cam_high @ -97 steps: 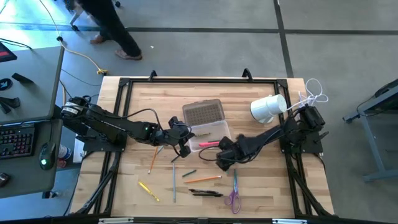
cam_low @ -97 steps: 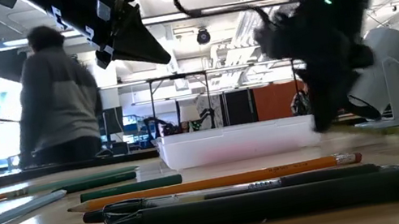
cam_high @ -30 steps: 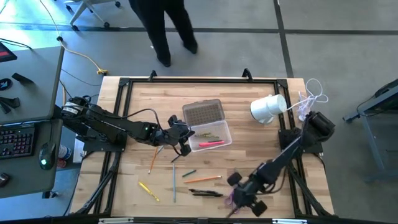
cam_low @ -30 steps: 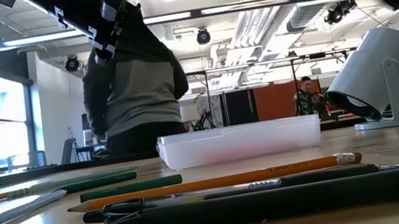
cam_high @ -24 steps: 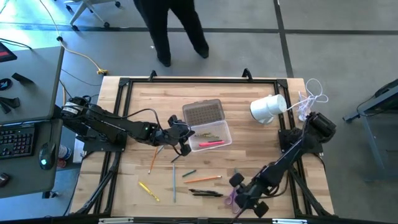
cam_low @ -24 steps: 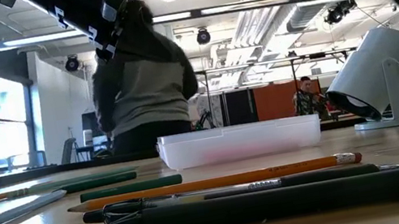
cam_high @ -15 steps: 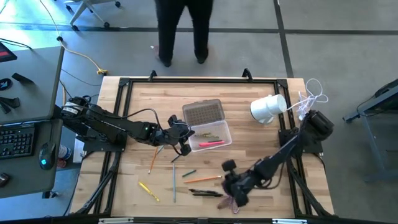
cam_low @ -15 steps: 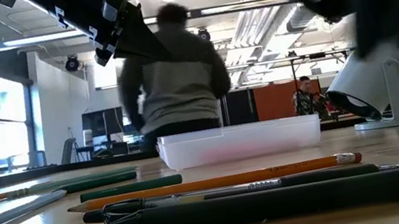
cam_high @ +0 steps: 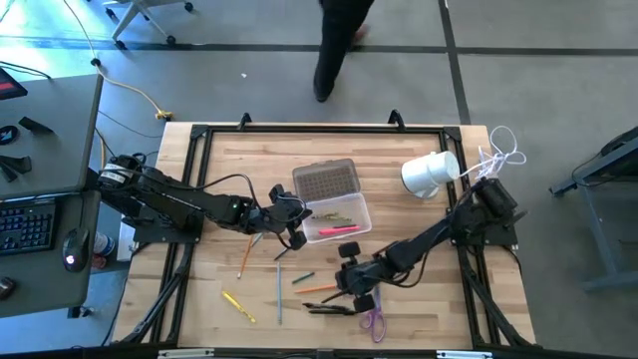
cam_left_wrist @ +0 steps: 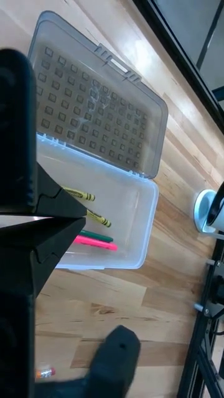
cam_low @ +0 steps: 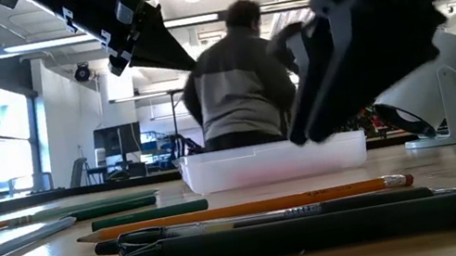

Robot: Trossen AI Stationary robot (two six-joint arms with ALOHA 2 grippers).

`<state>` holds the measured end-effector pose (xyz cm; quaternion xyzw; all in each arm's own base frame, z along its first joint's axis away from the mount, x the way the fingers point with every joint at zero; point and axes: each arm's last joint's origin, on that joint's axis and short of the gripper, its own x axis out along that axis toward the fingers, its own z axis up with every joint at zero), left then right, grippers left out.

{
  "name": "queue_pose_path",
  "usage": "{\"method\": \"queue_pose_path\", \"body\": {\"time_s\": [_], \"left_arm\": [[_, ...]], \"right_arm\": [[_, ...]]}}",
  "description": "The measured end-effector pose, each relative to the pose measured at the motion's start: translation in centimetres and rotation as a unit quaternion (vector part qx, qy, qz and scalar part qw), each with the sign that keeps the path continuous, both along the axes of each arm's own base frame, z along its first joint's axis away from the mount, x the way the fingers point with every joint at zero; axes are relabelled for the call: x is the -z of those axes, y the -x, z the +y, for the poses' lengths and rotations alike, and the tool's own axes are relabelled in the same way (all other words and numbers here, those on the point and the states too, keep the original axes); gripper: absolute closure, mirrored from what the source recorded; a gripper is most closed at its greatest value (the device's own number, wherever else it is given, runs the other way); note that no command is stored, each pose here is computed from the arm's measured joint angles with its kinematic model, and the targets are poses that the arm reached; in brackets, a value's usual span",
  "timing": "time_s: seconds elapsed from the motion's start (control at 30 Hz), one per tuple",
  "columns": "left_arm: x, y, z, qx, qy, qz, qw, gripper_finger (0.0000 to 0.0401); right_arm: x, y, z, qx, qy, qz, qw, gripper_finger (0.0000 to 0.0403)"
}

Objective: Pick & place school supplies into a supply box
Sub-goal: Put the bottom orange pencil into the gray supply box

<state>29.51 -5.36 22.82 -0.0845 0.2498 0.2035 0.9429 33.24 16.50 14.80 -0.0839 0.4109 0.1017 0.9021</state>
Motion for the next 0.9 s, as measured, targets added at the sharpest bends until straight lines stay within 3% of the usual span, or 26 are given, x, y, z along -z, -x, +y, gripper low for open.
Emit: {"method": "queue_pose_path", "body": {"time_s": [0.23, 0.6, 0.9], "left_arm": [[0.0, 0.0, 0.0, 0.002, 0.002, 0.0, 1.0, 0.0355], [0.0, 0.0, 0.0, 0.003, 0.002, 0.0, 1.0, 0.0355], [0.0, 0.0, 0.0, 0.003, 0.003, 0.0, 1.0, 0.0355]], "right_arm": [[1.9, -0.4, -0.1, 0.0, -0.018, 0.029, 0.999, 0.0323], [4.5, -0.8, 0.1, 0.003, -0.006, 0.052, 0.999, 0.0324], [4.8, -0.9, 0.0, 0.023, -0.017, 0.055, 0.998, 0.0395]]}}
